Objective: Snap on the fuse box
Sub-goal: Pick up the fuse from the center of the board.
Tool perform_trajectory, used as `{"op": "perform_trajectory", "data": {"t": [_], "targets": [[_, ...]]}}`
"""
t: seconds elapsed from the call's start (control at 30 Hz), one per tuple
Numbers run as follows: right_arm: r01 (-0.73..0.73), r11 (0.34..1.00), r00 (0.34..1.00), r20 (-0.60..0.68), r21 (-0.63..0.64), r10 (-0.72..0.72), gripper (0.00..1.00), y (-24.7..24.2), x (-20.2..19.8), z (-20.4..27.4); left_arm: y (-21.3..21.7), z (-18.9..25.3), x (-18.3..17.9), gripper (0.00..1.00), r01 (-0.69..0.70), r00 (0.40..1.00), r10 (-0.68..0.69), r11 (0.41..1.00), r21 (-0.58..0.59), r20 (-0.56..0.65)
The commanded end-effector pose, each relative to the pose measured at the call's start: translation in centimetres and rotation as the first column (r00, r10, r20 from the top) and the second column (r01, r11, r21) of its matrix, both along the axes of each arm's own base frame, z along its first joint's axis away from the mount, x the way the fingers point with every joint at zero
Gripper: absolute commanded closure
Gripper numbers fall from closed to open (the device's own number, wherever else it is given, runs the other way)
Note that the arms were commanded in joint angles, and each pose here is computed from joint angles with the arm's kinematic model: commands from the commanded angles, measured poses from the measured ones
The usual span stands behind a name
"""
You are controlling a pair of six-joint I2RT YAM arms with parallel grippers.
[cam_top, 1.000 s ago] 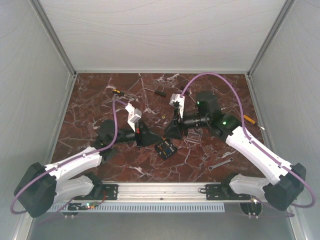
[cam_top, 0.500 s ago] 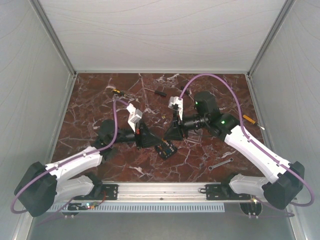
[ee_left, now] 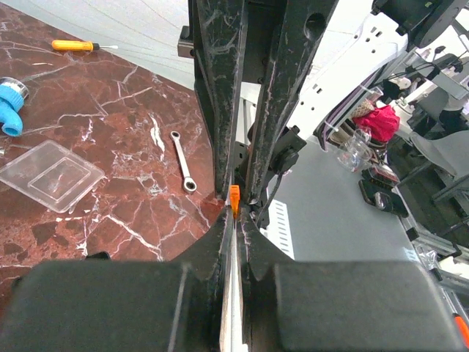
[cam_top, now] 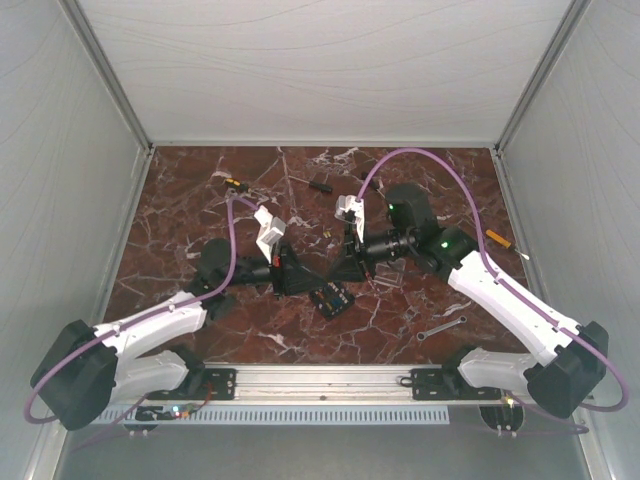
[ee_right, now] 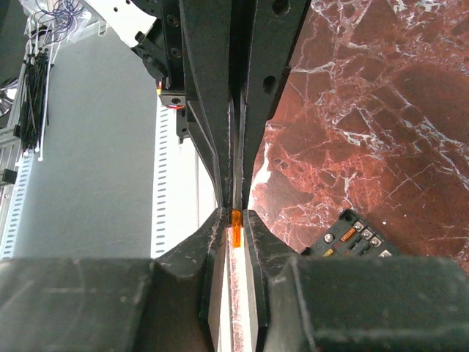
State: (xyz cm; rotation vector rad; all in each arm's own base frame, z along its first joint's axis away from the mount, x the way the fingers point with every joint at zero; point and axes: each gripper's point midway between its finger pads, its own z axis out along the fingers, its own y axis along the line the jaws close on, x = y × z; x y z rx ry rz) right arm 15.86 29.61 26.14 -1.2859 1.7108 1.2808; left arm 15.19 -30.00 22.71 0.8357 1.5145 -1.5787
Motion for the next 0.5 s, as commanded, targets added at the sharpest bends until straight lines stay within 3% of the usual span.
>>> {"op": "perform_trajectory", "data": {"t": [0.0, 0.33, 0.47], "targets": [[-0.029, 1.0, 0.999, 0.016, 0.009, 0.029, 0.87, 0.2, -0.3, 0.5, -0.2, 3.1, 0.2, 1.0, 0.017, 0.996, -0.011, 0.997, -0.074, 0.09], [-0.021, 1.0, 0.999, 0.03, 0.012, 0.02, 1.0, 0.1, -0.3, 0.7, -0.2, 2.6, 0.3, 1.0, 0.013, 0.997, -0.009, 0.998, -0.063, 0.075], [0.018, 1.0, 0.999, 0.042, 0.003, -0.018, 1.0, 0.0, 0.2, 0.6, -0.2, 1.6, 0.8, 0.99, -0.02, 0.999, 0.022, 0.999, -0.039, 0.037]]}}
